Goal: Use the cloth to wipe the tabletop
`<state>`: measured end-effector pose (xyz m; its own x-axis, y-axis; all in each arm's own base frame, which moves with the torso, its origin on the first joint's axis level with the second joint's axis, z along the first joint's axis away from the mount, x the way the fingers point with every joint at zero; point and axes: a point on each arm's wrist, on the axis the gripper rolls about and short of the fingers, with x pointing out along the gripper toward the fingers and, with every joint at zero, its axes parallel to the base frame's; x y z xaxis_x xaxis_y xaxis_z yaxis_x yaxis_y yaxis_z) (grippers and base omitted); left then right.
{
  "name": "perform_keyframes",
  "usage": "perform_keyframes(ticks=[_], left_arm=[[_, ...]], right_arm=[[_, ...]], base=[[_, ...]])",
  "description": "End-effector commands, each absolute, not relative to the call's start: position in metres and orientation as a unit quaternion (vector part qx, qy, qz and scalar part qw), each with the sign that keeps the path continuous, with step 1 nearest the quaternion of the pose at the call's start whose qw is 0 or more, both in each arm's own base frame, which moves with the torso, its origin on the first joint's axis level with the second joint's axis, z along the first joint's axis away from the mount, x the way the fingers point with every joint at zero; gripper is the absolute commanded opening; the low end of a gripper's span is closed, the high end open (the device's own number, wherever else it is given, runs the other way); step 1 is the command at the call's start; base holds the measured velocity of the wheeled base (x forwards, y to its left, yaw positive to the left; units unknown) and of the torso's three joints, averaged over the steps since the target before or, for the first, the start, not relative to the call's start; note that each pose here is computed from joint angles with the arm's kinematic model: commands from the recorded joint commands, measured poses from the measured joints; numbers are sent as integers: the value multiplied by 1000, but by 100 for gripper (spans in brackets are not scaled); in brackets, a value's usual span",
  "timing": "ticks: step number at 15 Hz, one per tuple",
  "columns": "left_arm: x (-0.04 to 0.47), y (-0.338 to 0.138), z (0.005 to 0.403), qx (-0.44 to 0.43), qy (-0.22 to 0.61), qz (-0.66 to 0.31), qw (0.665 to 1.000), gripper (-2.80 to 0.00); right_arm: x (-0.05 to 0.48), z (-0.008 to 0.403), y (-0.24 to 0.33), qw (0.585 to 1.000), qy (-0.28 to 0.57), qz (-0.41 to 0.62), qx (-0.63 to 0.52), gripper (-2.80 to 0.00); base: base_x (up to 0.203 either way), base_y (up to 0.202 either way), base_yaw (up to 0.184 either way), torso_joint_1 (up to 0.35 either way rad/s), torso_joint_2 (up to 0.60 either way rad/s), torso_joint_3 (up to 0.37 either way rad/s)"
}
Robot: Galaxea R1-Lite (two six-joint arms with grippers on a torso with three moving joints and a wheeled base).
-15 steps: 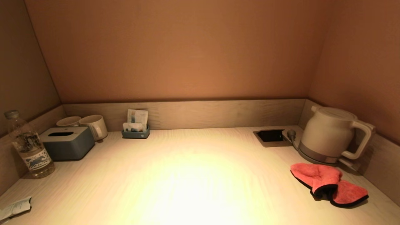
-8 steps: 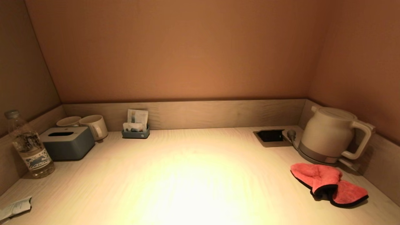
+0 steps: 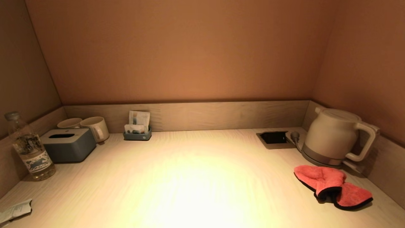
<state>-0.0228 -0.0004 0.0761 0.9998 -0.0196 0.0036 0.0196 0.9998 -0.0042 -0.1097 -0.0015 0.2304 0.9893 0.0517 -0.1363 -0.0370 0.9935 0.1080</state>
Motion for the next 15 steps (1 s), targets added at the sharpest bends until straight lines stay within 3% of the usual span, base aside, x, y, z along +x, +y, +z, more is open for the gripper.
perform_keyframes(ticks=[1,6,11,15], left_arm=[[-23,0,76,-2,-1,-11,1000,-280],[-23,0,76,-2,-2,-10,1000,-280],[-23,0,76,-2,-2,-11,1000,-280],[-23,0,76,-2,-3,-10,1000,-280]], right_arm=[[-109,229,-1,996,74,21,53,-280],[-106,205,2,995,84,13,47,-280],[-96,170,1,999,-36,-5,-18,-280],[-75,158,-1,997,-64,-29,-22,-280]], base=[[0,0,0,0,0,0],[0,0,0,0,0,0],[0,0,0,0,0,0],[0,0,0,0,0,0]])
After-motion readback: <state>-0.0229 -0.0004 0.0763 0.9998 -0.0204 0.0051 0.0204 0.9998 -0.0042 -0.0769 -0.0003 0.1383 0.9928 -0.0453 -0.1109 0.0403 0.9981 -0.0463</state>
